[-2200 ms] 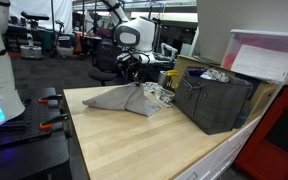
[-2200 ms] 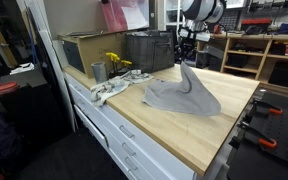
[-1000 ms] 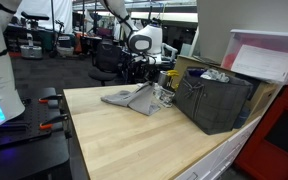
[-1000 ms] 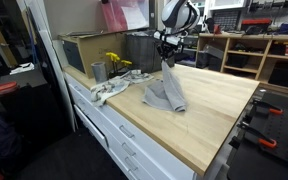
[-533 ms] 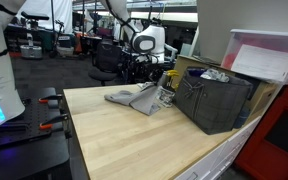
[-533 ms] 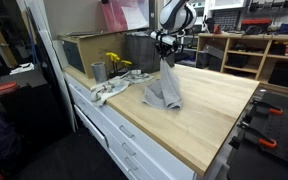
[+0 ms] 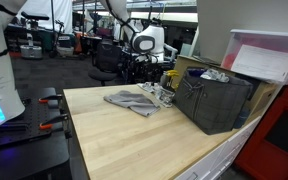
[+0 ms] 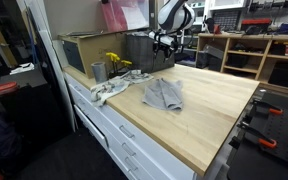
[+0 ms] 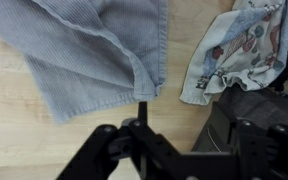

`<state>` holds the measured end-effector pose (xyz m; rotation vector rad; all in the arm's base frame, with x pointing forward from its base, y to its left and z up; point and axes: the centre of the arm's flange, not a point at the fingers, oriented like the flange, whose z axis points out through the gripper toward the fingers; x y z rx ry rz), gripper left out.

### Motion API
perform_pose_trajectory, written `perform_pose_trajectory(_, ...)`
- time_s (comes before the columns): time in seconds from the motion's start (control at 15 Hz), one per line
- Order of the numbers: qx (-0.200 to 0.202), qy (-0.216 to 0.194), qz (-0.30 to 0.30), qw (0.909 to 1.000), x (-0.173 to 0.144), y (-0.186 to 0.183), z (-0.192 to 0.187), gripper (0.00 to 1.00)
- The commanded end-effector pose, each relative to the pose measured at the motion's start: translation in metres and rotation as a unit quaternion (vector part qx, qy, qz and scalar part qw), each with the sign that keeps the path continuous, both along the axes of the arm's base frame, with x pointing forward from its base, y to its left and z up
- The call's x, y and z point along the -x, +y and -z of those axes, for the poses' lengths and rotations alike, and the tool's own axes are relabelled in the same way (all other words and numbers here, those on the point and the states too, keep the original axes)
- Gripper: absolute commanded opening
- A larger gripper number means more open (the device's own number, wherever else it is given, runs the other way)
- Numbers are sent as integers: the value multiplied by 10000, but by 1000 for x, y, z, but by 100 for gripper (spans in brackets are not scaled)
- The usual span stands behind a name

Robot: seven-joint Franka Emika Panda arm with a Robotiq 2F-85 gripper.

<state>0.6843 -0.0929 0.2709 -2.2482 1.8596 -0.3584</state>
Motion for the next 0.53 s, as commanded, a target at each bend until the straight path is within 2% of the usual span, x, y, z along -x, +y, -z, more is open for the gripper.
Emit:
perform_pose_trajectory(0.0,-145,172,-75,9997,39,10,-6,98)
perform_pose_trajectory(0.2,-349,426,-681,9962,78,24,10,100)
perform_pose_trajectory(0.47,-645,667,-1665,9817,124,52,46,100)
